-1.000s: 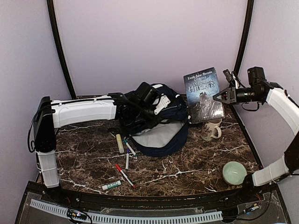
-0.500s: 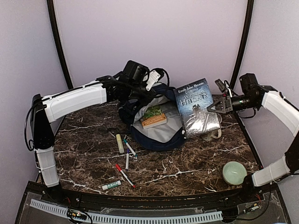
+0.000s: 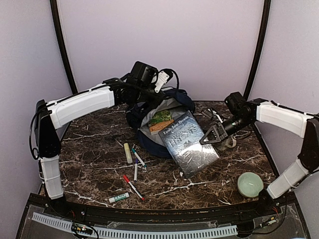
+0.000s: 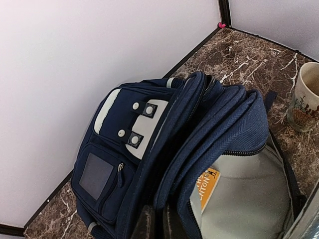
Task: Pack the student bag
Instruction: Place the book in the largest pocket of the bag.
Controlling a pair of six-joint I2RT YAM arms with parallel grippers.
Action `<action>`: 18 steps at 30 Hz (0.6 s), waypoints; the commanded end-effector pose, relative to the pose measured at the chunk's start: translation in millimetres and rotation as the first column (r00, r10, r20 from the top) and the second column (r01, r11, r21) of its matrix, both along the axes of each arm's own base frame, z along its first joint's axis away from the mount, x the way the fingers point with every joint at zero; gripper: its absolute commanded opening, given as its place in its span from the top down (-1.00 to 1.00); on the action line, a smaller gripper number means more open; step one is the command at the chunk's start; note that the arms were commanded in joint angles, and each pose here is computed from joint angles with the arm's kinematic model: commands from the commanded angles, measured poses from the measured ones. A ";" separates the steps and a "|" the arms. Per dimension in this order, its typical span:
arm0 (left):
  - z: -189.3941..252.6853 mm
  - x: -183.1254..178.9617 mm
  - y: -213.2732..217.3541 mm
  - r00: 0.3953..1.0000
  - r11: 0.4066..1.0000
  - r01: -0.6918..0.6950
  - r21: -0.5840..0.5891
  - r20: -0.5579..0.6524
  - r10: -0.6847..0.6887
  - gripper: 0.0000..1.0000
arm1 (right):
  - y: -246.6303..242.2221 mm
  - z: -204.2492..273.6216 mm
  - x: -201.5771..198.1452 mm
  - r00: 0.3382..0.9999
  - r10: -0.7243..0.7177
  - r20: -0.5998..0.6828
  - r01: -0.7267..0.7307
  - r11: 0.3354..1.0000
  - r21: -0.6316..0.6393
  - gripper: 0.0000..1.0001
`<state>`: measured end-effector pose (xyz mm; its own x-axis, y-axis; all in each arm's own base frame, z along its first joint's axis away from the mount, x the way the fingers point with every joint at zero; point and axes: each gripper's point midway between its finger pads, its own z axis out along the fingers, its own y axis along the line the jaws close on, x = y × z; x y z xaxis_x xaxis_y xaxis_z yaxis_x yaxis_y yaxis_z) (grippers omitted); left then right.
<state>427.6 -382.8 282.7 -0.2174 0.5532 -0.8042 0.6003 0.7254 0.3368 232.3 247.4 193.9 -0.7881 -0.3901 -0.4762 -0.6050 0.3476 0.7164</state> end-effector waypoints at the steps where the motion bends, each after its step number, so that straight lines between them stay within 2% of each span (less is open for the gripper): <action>1: 74.5 6.0 5.4 0.990 0.985 -0.031 -0.167 0.131 0.054 1.00 | 27.8 9.3 7.4 0.997 0.073 0.019 -0.074 0.992 0.103 1.00; 7: 71.1 0.4 5.2 0.993 0.983 -0.018 -0.185 0.110 0.039 1.00 | 53.1 -4.7 25.5 0.991 0.096 -0.089 -0.086 0.990 0.114 1.00; 18: 58.2 -11.7 1.7 0.997 0.978 0.027 -0.208 0.079 -0.011 1.00 | 85.7 -32.9 65.3 0.954 0.058 -0.293 -0.019 0.991 0.132 1.00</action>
<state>419.0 -387.5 258.6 -0.2602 0.5341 -0.8044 0.6372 0.7209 0.2726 283.3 314.0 139.1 -0.8841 -0.3966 -0.2472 -0.3896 0.3334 0.8585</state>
